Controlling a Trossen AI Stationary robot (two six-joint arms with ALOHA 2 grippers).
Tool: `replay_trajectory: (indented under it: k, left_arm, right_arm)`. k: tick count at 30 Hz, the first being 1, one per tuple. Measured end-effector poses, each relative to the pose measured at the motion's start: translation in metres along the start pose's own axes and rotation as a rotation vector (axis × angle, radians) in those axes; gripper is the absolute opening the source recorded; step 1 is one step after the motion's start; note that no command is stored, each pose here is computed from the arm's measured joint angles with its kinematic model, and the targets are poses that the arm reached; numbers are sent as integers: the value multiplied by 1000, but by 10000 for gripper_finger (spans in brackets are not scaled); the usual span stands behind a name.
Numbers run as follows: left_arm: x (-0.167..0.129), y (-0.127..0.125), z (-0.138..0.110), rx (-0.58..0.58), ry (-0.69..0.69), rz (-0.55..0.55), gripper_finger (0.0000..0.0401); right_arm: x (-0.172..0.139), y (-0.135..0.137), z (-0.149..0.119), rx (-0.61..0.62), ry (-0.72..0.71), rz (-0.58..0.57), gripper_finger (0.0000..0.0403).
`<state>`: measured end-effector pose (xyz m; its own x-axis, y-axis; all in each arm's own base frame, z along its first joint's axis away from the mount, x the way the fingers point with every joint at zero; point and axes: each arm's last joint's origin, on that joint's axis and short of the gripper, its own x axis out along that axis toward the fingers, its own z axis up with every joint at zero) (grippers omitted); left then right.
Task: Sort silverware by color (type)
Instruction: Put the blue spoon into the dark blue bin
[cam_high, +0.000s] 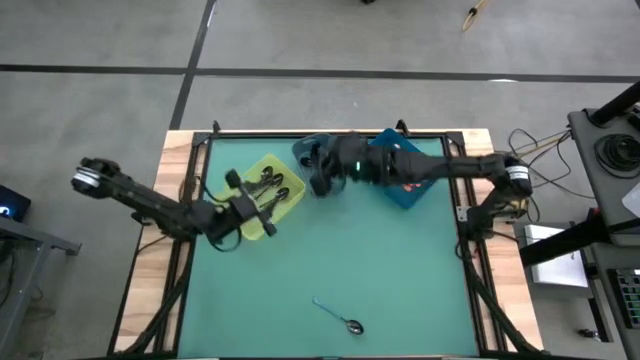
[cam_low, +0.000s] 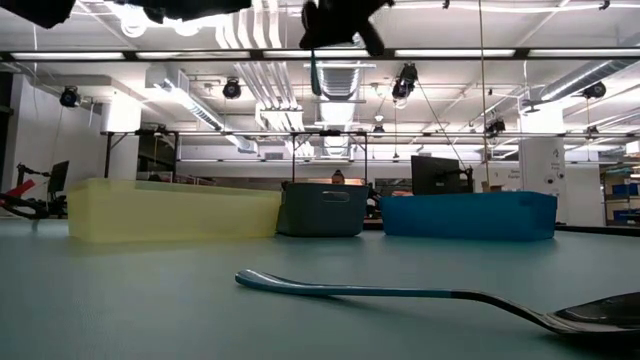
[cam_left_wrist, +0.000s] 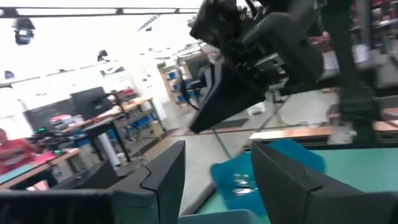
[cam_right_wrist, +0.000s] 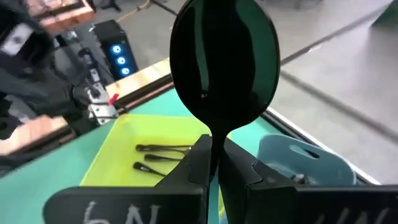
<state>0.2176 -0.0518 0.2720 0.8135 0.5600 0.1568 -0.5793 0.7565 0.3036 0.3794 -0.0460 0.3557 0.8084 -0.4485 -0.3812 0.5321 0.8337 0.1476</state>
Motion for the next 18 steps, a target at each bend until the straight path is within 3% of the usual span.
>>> replay_trajectory:
  k: [8,18]
  left_arm:
    - [2,40,-10,5,-42,54,164]
    - [12,55,-26,46,-6,122,164]
  right_arm:
    - [44,-67,10,93,51,-25,9]
    - [104,-103,-3,152,232,-66,9]
